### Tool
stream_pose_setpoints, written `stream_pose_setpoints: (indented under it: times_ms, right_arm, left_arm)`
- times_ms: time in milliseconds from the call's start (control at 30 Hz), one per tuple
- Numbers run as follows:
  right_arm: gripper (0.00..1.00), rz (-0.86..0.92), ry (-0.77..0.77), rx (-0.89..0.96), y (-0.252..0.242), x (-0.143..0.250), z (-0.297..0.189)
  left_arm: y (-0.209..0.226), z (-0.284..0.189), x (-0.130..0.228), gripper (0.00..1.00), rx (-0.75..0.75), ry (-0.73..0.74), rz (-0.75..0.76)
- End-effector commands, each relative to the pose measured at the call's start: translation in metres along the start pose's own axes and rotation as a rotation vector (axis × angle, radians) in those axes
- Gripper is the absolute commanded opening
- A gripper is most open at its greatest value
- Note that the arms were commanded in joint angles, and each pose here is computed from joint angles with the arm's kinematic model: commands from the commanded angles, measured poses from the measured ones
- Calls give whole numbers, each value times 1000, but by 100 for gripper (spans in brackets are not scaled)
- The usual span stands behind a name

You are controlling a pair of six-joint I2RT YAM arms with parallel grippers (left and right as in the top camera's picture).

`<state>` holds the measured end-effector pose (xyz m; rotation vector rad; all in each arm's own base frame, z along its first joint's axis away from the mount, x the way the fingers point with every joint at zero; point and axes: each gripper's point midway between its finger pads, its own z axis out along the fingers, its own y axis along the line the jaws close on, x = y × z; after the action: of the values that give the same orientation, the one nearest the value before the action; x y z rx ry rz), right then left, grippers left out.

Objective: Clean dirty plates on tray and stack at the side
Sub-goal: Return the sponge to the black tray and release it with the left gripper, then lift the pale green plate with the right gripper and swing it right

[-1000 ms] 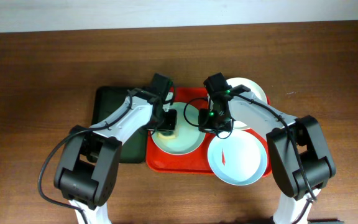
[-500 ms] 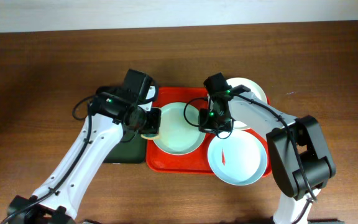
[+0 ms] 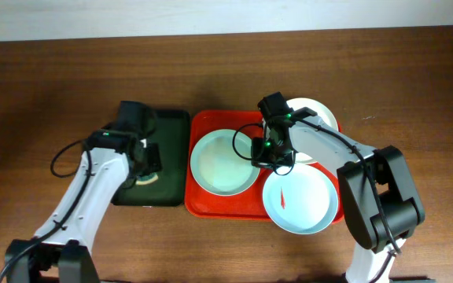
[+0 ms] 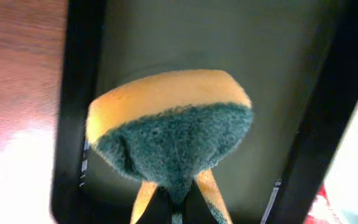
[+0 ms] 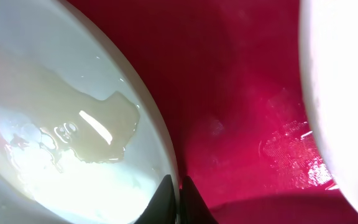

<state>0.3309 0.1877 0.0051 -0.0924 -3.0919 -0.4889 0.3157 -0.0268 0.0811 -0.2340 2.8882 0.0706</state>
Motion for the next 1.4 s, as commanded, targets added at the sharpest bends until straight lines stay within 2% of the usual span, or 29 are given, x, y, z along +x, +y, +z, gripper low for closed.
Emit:
stream_pose_setpoints:
  times_ms: [0,233,400,433,533,567,633,700,800,833,867,900,933,967,1033,1133,1233,1367]
  right_arm:
    - [4,3,34,31,-8,10,10]
    - [4,3,33,32,-8,10,10]
    - [4,4,37,33,-8,11,10]
    - [4,4,37,33,-8,11,10]
    - [5,4,37,33,-8,11,10]
    - [12,4,38,33,-8,11,10]
    - [18,4,38,33,-8,11,10]
    - [29,4,37,34,-9,11,10]
    - [31,4,27,58,-13,9,10]
    - [31,4,26,57,-13,9,10]
    - [31,4,25,57,-13,9,10]
    - [30,3,24,56,-12,8,10]
    - [29,2,19,54,-12,7,10]
    - [24,1,16,52,-11,6,10]
    - [4,-1,11,49,-11,5,10]
    - [4,2,-1,43,-10,-1,6]
    - [4,18,-6,36,-8,-12,-26]
    - [4,-74,-92,6,13,-23,-81]
  left_arm:
    - [-10,10,0,0,106,30,23]
    - [-3,56,6,0,30,120,30]
    - [-4,61,4,1,30,121,29]
    - [-5,60,3,6,30,118,30]
    - [-8,37,-10,63,45,110,28]
    - [-8,28,-15,66,48,96,27]
    - [-10,2,-30,66,63,38,23]
    - [-17,-39,-44,66,133,-62,18]
    - [-13,-97,-52,68,187,-223,-39]
    - [-3,-123,-52,76,200,-297,-83]
    - [4,-137,-52,93,205,-338,-104]
    - [12,-151,-51,99,206,-381,-123]
    - [19,-161,-50,99,206,-413,-138]
    - [23,-167,-49,99,203,-433,-148]
    - [29,-176,-43,99,201,-449,-158]
    - [29,-177,-42,99,200,-449,-158]
    - [29,-177,-42,99,201,-449,-158]
    - [29,-177,-42,99,201,-449,-158]
